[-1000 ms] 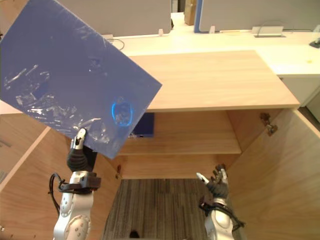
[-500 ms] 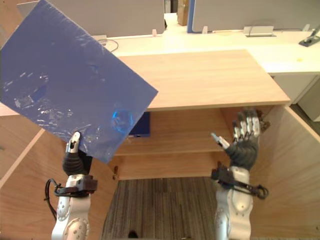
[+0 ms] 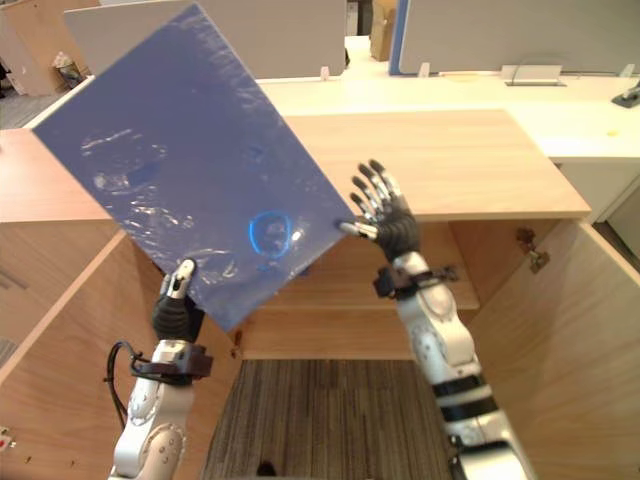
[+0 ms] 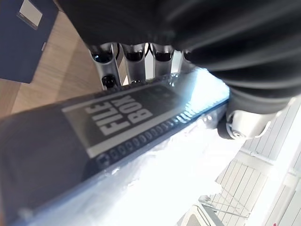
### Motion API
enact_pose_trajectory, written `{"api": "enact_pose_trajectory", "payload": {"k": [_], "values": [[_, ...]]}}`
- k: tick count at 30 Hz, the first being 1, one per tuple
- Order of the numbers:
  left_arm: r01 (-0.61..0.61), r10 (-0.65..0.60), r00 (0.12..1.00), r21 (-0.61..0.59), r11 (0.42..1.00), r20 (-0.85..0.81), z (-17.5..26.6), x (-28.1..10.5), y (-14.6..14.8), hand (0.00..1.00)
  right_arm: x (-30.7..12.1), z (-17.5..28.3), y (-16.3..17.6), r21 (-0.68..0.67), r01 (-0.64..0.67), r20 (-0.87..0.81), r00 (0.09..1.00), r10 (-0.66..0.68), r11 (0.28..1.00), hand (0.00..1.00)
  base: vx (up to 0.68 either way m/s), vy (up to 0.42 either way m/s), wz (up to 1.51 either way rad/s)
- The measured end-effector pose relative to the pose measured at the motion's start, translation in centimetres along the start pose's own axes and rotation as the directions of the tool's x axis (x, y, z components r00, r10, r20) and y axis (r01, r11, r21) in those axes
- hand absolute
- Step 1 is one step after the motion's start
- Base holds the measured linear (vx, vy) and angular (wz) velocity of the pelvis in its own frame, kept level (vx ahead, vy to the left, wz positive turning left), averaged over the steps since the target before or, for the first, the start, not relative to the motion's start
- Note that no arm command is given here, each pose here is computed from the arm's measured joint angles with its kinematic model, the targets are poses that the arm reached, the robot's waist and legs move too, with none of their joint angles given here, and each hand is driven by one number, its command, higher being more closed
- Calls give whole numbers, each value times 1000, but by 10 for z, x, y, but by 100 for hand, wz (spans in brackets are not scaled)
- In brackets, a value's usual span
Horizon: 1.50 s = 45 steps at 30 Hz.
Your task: Walk over to the cabinet, pick up the folder, carry it to the office cabinet, place the folder inside the office cabinet, then close the office cabinet door
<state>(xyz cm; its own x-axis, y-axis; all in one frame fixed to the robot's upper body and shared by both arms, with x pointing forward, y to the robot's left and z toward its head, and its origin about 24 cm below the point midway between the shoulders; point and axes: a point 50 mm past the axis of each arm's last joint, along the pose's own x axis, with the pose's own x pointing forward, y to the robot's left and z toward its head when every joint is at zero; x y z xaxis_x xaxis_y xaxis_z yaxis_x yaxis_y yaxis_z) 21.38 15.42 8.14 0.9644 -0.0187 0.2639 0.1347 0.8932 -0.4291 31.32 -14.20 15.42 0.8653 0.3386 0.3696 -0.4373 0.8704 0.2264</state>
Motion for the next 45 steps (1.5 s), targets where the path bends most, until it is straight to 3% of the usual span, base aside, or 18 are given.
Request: {"api": "enact_pose_trajectory", "payload": {"k": [11,20,31,43,44,45], "values": [[69,-69,997,27,997,-20,0,4,-6,100,58,37,5,-209,-172,-68,985,161,963,0,-41,10,2],[134,-129,990,87,987,-60,-1,7,-5,100,65,53,8,-331,-337,-225,935,273,881,0,-38,5,7],[205,-193,977,140,969,-93,4,11,-3,100,45,32,-8,-186,-370,-440,860,259,910,0,-31,0,-1],[234,-216,970,193,953,-111,9,14,1,100,22,1,-17,-104,-335,-544,807,228,936,0,0,0,0],[232,-215,971,192,954,-108,9,15,1,100,19,-3,-17,-90,-327,-550,804,227,941,100,0,0,0],[230,-213,971,193,954,-106,10,15,1,100,16,-8,-18,-75,-319,-556,800,226,945,100,0,0,0]]}}
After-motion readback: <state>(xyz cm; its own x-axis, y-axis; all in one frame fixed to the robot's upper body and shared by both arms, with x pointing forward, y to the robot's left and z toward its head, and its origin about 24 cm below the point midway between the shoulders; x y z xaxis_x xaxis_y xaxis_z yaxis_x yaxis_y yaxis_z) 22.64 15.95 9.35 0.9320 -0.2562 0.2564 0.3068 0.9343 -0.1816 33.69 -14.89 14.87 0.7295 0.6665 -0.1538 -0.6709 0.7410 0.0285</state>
